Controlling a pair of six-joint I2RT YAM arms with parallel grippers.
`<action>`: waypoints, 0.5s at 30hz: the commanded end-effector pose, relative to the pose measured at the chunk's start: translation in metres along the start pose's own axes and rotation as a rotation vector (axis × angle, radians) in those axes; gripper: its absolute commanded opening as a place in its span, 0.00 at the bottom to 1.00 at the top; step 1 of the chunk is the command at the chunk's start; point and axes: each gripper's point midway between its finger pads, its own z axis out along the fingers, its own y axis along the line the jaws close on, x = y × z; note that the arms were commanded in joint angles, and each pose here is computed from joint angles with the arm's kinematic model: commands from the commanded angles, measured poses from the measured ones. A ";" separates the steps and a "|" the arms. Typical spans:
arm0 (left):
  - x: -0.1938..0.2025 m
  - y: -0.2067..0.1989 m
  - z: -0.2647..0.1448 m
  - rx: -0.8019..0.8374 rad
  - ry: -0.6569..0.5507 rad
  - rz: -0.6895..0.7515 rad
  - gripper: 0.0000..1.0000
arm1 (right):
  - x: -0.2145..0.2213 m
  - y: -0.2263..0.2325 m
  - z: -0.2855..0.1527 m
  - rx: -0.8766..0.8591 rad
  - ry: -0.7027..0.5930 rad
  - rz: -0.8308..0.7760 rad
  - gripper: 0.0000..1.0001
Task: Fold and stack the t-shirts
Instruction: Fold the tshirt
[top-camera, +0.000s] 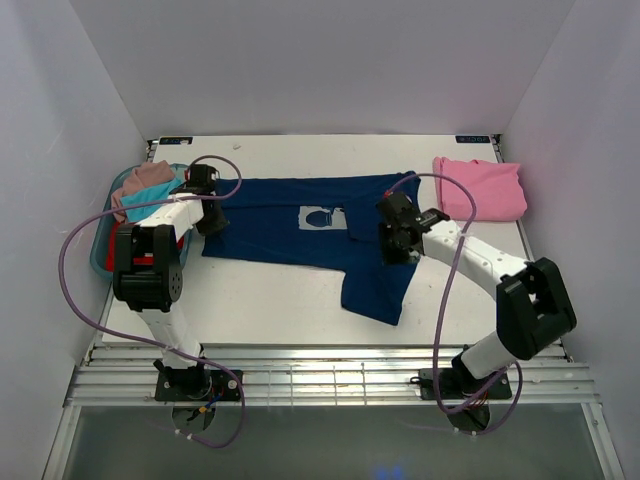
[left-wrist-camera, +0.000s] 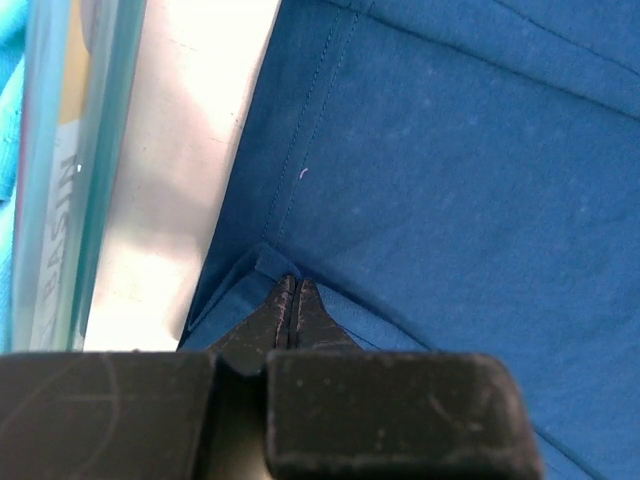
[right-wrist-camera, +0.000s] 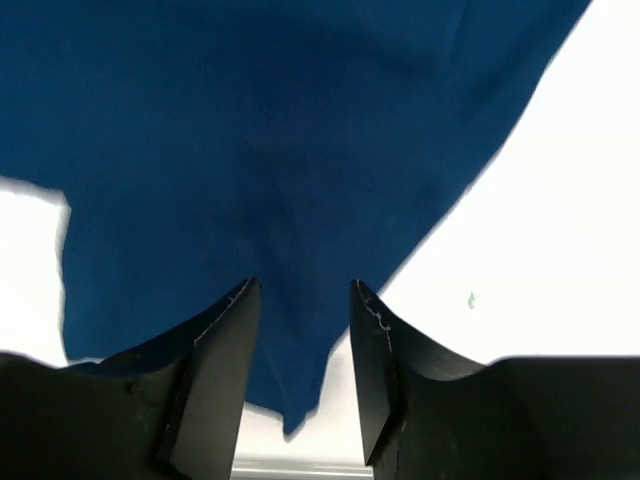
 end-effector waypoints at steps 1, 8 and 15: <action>-0.016 -0.002 -0.022 0.035 -0.051 -0.012 0.00 | 0.049 0.013 -0.013 -0.081 0.057 0.028 0.48; 0.000 0.001 -0.025 0.045 -0.030 -0.011 0.00 | 0.124 0.017 -0.019 -0.110 0.141 0.063 0.50; 0.008 0.003 -0.028 0.050 -0.027 -0.006 0.00 | 0.147 0.018 -0.014 -0.118 0.168 0.083 0.50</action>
